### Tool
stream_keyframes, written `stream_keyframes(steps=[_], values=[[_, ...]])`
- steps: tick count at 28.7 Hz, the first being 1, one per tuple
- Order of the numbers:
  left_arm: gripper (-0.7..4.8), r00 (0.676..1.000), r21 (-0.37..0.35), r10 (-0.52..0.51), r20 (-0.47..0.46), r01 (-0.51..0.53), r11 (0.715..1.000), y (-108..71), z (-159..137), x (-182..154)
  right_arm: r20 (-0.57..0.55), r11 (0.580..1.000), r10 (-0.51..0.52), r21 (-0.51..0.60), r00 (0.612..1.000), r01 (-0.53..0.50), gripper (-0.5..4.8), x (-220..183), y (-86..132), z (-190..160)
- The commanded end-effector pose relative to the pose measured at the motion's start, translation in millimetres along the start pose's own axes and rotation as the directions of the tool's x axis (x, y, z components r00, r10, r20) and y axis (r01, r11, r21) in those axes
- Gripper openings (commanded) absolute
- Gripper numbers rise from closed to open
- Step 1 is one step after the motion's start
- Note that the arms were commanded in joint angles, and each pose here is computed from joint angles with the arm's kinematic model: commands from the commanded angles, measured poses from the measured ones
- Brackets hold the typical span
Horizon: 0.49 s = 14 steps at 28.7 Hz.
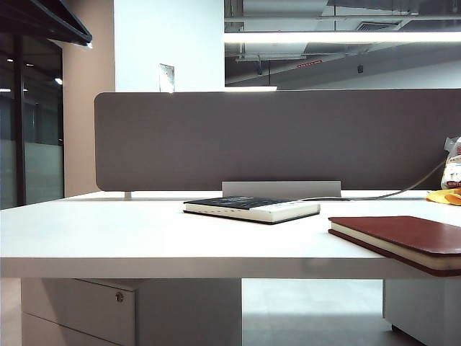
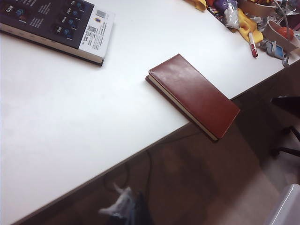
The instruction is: Pick up the red book and place it on top of the black book.
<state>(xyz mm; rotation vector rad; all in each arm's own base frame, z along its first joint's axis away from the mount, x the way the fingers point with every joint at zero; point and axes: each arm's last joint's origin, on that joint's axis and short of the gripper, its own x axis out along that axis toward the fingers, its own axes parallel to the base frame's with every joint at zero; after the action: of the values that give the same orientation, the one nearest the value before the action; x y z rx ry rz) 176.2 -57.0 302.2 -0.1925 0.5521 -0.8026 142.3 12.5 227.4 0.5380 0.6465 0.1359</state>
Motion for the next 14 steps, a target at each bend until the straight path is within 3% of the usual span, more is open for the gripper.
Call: stream_keyframes(steps=[1,9,14], values=[[-0.05,1.0,0.015,-0.001,0.001,0.001,1.0,-1.1,1,-1,-0.006,0.999,0.041,0.013,0.999,-0.041,-0.06,5,3,5],[-0.05,1.0,0.037,0.001,-0.001,-0.001,0.999,-1.0,1,-1,-0.04,0.996,0.064,0.066,0.997,-0.061,-0.04,18,1,9],[-0.05,1.0,0.038,0.004,-0.002,-0.004,0.999,-0.9,1,-1,-0.079,0.991,0.045,0.132,0.996,-0.035,0.59,26,-7,10]])
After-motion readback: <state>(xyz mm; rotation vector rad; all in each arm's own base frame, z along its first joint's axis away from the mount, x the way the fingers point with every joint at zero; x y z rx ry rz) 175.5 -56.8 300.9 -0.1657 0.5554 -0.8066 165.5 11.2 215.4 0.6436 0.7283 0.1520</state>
